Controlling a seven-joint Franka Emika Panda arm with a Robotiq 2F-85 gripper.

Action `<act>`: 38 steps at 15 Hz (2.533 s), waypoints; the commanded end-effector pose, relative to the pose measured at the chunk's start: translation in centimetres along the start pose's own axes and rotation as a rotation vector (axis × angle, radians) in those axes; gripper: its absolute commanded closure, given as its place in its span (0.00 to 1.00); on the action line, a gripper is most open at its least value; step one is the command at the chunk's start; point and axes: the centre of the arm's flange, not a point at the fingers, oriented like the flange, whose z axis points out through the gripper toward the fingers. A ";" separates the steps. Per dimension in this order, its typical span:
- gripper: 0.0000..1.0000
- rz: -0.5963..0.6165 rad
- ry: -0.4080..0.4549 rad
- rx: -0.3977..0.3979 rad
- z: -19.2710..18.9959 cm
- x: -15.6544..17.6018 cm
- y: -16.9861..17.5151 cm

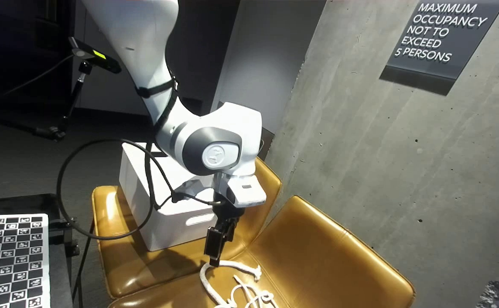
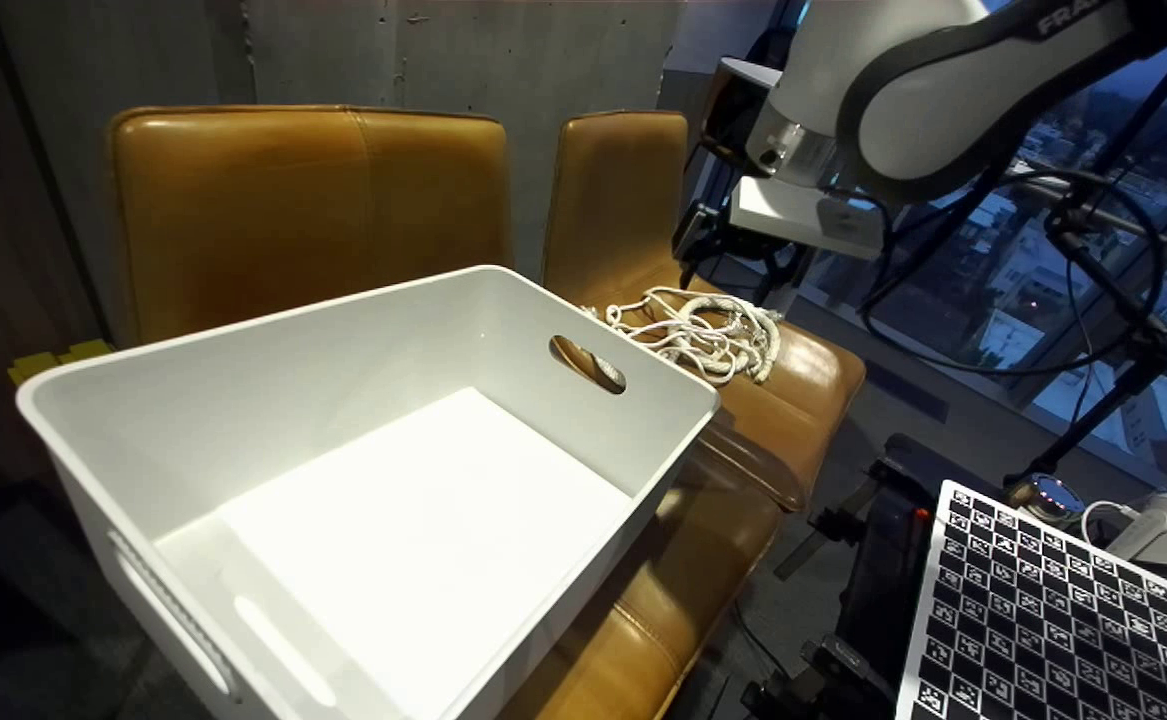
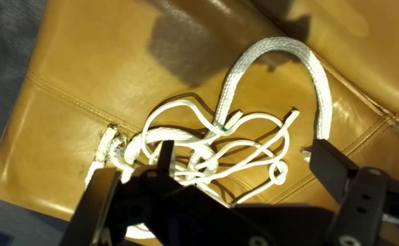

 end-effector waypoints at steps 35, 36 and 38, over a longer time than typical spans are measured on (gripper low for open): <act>1.00 0.002 -0.017 -0.173 0.5 0.1 -7.2; 1.00 -0.015 0.018 -0.146 -2.1 0.5 -7.7; 1.00 -0.044 0.076 -0.080 -7.4 1.3 -8.6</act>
